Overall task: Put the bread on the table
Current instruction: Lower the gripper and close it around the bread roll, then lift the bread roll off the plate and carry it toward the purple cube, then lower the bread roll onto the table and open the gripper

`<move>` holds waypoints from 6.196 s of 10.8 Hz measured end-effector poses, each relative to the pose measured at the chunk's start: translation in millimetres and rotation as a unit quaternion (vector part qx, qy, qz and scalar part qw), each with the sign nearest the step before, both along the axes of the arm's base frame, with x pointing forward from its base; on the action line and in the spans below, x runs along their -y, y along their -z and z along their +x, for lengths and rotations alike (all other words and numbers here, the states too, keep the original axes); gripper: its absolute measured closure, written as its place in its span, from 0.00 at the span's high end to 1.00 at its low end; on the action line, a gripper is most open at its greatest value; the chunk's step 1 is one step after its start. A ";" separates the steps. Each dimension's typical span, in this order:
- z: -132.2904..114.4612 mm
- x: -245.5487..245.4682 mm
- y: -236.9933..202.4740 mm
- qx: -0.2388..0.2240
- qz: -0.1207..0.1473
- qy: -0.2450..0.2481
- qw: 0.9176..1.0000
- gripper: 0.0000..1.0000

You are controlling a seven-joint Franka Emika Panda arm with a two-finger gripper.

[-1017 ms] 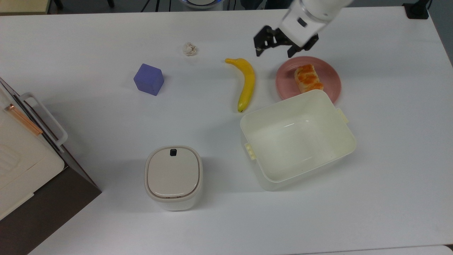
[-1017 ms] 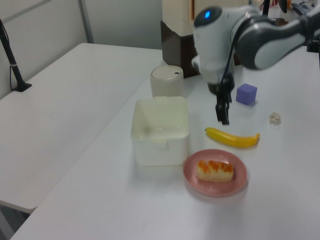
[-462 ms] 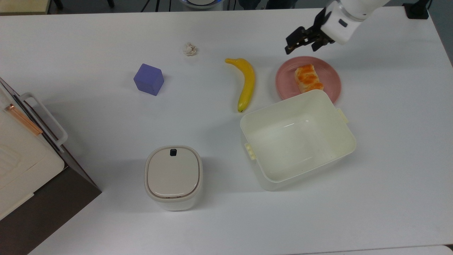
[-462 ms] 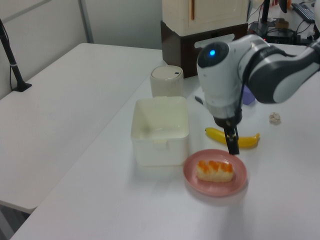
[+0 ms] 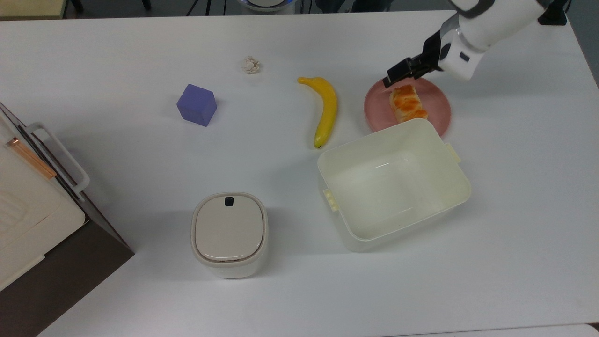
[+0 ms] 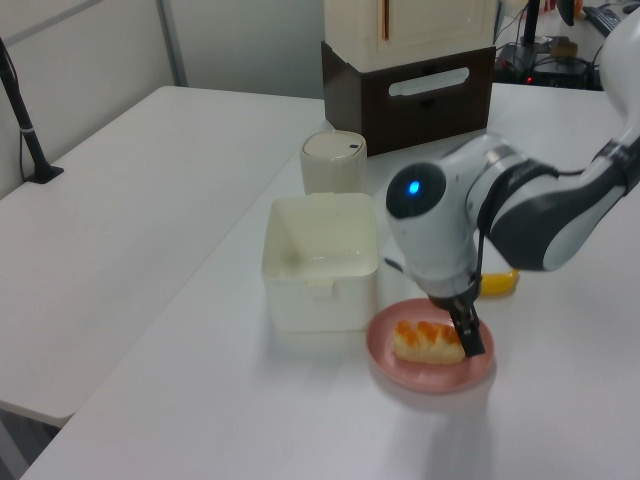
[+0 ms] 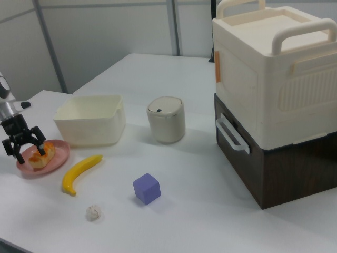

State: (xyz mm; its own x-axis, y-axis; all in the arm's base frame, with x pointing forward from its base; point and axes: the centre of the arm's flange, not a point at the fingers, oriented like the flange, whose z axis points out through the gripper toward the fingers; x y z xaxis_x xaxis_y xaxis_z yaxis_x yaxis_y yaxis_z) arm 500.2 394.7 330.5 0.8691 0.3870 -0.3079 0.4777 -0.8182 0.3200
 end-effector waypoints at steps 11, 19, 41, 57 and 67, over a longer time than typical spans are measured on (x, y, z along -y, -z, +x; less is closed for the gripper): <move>-0.5 -7.0 21.6 -0.026 -0.002 -0.041 0.999 0.62; 1.4 -5.2 21.0 -0.026 -0.001 -0.039 0.999 0.02; 58.5 59.4 -75.6 0.046 0.044 0.037 0.997 0.02; 100.9 232.0 -128.7 0.026 0.027 0.121 0.992 0.02; 115.8 330.4 -41.0 -0.041 0.018 0.143 0.989 0.02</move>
State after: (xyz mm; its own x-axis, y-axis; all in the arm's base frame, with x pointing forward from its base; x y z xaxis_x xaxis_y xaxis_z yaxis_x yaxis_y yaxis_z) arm 616.1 64.3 371.6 0.9172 0.1412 -0.3727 0.2485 -0.9337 0.2577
